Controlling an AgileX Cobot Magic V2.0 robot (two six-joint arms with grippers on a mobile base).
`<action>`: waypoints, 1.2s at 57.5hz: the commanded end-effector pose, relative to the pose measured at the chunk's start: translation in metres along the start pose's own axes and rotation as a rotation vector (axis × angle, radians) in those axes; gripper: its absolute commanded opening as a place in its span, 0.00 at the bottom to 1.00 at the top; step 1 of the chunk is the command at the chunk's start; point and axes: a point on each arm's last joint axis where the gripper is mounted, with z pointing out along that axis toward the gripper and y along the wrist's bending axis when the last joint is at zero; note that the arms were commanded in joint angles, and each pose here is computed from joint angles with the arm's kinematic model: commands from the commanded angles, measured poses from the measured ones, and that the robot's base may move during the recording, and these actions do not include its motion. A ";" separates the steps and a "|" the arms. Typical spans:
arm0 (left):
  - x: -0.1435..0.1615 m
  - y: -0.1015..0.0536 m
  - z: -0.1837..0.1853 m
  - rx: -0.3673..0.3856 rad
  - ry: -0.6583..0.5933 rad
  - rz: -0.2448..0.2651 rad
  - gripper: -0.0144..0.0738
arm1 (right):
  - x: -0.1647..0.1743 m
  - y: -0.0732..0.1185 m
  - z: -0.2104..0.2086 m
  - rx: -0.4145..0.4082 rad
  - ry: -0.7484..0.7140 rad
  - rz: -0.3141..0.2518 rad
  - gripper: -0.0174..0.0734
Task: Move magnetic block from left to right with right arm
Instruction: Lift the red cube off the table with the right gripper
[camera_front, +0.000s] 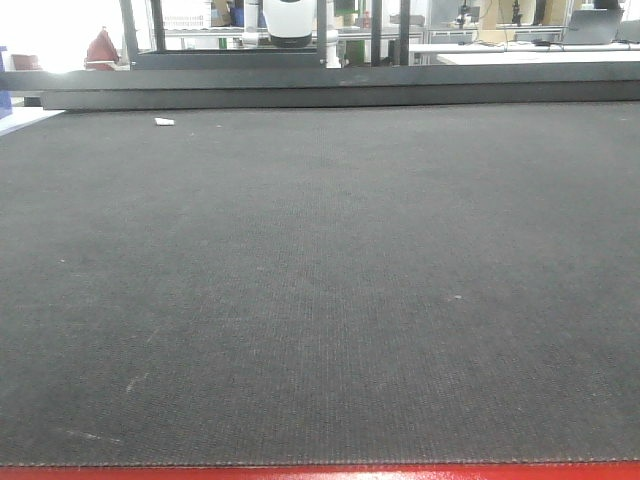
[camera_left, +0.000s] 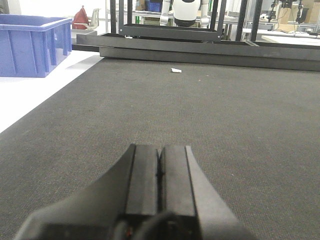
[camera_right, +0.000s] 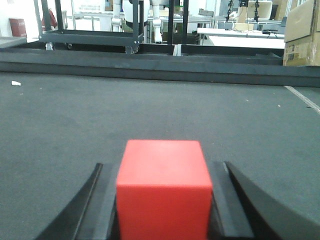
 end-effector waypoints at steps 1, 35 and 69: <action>-0.005 0.000 -0.001 -0.001 -0.082 -0.010 0.02 | -0.016 0.000 -0.001 0.010 -0.103 -0.008 0.56; -0.005 0.000 -0.001 -0.001 -0.082 -0.010 0.02 | -0.016 0.000 -0.001 0.010 -0.103 -0.007 0.56; -0.005 0.000 -0.001 -0.001 -0.082 -0.010 0.02 | -0.016 0.000 -0.001 0.010 -0.103 -0.007 0.56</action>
